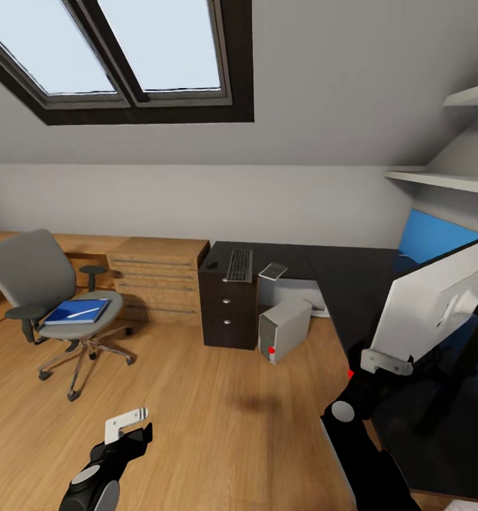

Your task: In the bedroom, organize the workspace by keeping the computer under the desk, ensuring the monitor is on the desk, placing the keyboard on the desk next to the monitor, placing the mouse on the desk next to the keyboard, moving the folder from the swivel chair onto the desk next to the mouse, stacking the notebook on top of the folder with the pen on top of the notebook, and positioning the swivel chair next to the desk.

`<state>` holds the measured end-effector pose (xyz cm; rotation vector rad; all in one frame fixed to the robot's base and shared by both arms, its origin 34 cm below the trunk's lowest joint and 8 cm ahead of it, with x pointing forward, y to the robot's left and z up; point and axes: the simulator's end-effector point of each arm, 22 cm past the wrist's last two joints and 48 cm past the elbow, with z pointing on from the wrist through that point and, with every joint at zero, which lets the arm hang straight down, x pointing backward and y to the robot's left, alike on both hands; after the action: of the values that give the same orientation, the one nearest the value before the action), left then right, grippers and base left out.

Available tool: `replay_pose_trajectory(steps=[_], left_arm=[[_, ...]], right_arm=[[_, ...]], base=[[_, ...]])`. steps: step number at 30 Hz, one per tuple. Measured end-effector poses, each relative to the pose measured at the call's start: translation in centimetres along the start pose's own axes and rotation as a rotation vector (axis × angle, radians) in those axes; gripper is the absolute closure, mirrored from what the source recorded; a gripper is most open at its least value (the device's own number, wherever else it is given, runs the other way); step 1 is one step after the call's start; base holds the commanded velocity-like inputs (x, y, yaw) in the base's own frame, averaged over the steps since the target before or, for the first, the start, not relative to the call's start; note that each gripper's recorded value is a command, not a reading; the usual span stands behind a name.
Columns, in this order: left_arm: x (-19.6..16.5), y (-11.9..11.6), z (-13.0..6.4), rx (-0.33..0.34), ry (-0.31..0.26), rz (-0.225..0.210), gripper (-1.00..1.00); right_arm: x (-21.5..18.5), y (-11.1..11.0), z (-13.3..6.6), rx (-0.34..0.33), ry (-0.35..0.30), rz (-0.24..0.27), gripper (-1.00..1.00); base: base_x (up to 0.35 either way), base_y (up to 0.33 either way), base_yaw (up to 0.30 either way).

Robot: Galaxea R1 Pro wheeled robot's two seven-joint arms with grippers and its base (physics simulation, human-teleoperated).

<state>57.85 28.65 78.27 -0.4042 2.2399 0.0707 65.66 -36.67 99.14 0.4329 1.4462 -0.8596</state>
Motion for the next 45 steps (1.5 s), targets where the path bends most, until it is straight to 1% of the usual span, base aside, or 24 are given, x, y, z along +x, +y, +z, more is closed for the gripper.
replay_pose_trajectory(steps=[9,16,25,36,45], left_arm=[[-0.01,-0.01,0.02,0.0,0.0,0.001,-1.0],[-0.03,0.01,0.02,0.0,-0.001,0.001,-1.0],[-0.07,0.05,0.0,-0.001,-0.002,0.001,-1.0],[-0.11,0.08,-0.01,-0.002,-0.003,0.003,-1.0],[-0.09,0.07,0.02,-0.002,-0.002,0.003,-1.0]], right_arm=[[0.03,0.01,0.02,0.0,0.001,0.0,-1.0],[0.07,0.04,0.01,-0.001,0.001,-0.001,-1.0],[0.19,0.1,0.03,-0.005,0.002,-0.005,-1.0],[0.84,0.42,-0.13,-0.013,0.012,-0.017,-1.0],[0.9,0.77,-0.22,-0.025,0.012,-0.016,-1.0]], base=[[-0.264,-0.001,0.0],[-0.287,-0.095,0.0],[-0.097,-0.175,0.0],[-0.03,-0.021,0.0],[-0.27,0.0,0.0]])
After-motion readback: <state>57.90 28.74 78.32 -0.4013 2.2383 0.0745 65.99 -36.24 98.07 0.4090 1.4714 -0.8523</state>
